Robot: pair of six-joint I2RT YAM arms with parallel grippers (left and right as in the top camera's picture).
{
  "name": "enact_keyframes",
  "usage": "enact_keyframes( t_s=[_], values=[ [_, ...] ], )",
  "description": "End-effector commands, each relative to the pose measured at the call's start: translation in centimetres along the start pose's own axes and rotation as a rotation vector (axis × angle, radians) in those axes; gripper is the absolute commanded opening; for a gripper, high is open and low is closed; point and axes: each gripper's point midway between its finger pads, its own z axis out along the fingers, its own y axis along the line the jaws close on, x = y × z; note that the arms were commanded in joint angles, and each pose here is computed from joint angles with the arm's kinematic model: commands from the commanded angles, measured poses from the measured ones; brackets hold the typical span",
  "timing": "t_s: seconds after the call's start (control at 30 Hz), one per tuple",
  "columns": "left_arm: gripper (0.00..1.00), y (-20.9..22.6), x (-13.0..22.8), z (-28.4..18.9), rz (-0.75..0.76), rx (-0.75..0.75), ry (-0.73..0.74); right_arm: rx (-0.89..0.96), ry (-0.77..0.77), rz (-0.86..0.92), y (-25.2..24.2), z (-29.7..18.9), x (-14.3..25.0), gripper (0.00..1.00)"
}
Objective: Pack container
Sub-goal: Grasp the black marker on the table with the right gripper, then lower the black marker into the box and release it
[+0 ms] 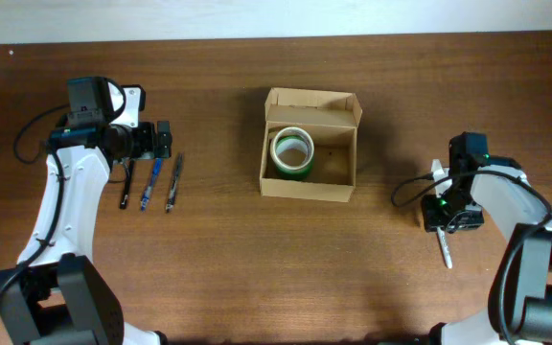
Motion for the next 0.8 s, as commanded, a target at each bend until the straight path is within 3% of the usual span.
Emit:
enact_keyframes(
  t_s=[0.0, 0.2, 0.5, 0.63, 0.77],
  values=[
    [0.99, 0.1, -0.6, -0.1, 0.016, 0.0, -0.013, 0.01, 0.049, 0.0, -0.2, 0.8, 0.6, 0.53],
    [0.99, 0.1, -0.6, -0.1, 0.016, 0.0, -0.013, 0.007, 0.056, 0.033, -0.1, 1.2, 0.5, 0.38],
    [0.99, 0.1, -0.6, -0.1, 0.016, 0.0, -0.013, 0.012, 0.046, 0.041, -0.2, 1.6, 0.5, 0.05],
    [0.99, 0.1, -0.6, -0.1, 0.016, 0.0, -0.013, -0.011, 0.019, 0.059, 0.1, 1.3, -0.3, 0.04],
    [0.99, 0.1, -0.6, -0.1, 0.016, 0.0, -0.013, -0.15, -0.108, 0.072, 1.8, -2.5, -4.9, 0.04]
  ],
)
